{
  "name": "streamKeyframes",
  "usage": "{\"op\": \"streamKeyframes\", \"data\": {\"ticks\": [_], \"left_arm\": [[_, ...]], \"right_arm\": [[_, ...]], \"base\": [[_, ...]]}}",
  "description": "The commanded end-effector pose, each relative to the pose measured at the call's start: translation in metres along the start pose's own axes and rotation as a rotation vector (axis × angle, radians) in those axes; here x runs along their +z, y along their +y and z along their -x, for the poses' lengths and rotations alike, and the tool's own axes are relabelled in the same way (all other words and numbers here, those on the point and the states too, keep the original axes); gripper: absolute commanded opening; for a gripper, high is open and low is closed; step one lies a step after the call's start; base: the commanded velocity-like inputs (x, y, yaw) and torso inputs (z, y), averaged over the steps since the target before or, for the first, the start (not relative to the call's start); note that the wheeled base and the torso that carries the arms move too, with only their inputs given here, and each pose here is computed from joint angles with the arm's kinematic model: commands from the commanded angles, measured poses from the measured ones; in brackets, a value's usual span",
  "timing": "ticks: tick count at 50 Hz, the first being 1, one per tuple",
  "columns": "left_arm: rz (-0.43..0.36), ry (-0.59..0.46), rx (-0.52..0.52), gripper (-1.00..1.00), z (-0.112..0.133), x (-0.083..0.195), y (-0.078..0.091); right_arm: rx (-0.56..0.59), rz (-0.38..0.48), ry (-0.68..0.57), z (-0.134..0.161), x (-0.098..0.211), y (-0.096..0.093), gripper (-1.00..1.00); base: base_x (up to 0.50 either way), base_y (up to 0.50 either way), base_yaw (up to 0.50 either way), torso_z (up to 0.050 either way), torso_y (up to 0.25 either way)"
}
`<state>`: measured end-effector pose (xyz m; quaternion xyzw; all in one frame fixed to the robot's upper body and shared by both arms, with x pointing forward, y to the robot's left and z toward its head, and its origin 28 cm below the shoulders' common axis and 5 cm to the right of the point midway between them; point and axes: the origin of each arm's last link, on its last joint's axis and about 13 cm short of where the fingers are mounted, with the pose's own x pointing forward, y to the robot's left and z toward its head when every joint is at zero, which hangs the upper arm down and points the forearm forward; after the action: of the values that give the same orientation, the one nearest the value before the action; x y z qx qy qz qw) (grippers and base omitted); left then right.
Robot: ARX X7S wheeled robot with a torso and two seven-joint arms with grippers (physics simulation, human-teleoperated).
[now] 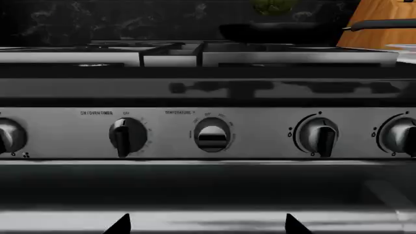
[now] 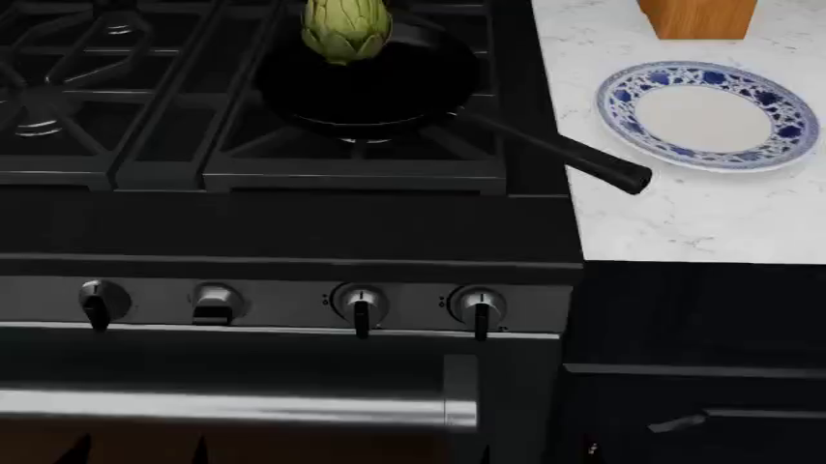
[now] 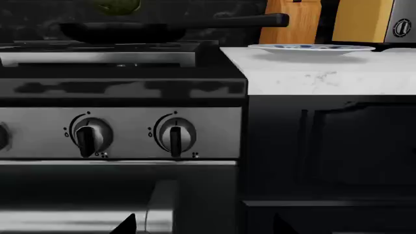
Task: Pick the artichoke from the pan and place it on the plate.
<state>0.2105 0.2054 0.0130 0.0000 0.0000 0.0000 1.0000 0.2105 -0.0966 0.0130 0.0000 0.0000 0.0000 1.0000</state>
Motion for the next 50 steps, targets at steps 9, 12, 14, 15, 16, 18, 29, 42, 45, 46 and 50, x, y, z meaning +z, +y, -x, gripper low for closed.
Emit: {"op": "streamKeyframes", "data": {"ticks": [9,12,14,15,16,18,29,42,45,46,50], "left_arm": [[0.016,0.012,0.008,1.00,0.001,-0.003,-0.001],[0.012,0.018,0.003,1.00,0.000,-0.005,-0.002],[0.010,0.021,0.007,1.00,0.000,-0.005,-0.002],[0.011,0.020,0.008,1.00,0.000,0.005,-0.002],[0.012,0.020,0.010,1.00,0.001,-0.004,-0.001],[0.270,-0.220,-0.291,1.00,-0.052,0.004,-0.080],[-0.024,-0.029,-0.021,1.00,-0.001,0.002,-0.001],[-0.284,-0.338,0.029,1.00,0.000,0.201,0.014],[-0.313,-0.393,0.092,1.00,0.002,0.261,0.015],[-0.273,-0.380,0.094,1.00,-0.002,0.276,0.017],[-0.295,-0.419,0.005,1.00,-0.007,0.317,0.008]], "right_arm": [[0.017,-0.018,0.024,0.001,-0.004,0.001,1.00],[0.017,-0.021,0.039,0.003,-0.006,0.001,1.00],[0.019,-0.014,0.055,0.005,-0.008,0.002,1.00],[0.019,-0.011,0.058,0.005,-0.009,0.002,1.00],[0.019,-0.010,0.061,0.005,-0.009,0.002,1.00],[-0.026,-0.189,-0.375,-0.090,0.047,0.074,1.00],[-0.011,0.043,0.025,-0.004,-0.001,0.000,1.00],[0.083,0.091,-0.233,-0.010,0.201,-0.014,1.00],[0.115,0.102,-0.236,-0.009,0.249,-0.012,1.00],[0.131,0.068,-0.224,-0.016,0.258,-0.011,1.00],[-0.062,0.058,-0.254,-0.025,0.301,-0.025,1.00]], "base": [[0.00,0.00,0.00,0.000,0.000],[0.00,0.00,0.00,0.000,0.000],[0.00,0.00,0.00,0.000,0.000],[0.00,0.00,0.00,0.000,0.000],[0.00,0.00,0.00,0.000,0.000],[0.00,0.00,0.00,0.000,0.000],[0.00,0.00,0.00,0.000,0.000],[0.00,0.00,0.00,0.000,0.000],[0.00,0.00,0.00,0.000,0.000],[0.00,0.00,0.00,0.000,0.000],[0.00,0.00,0.00,0.000,0.000]]}}
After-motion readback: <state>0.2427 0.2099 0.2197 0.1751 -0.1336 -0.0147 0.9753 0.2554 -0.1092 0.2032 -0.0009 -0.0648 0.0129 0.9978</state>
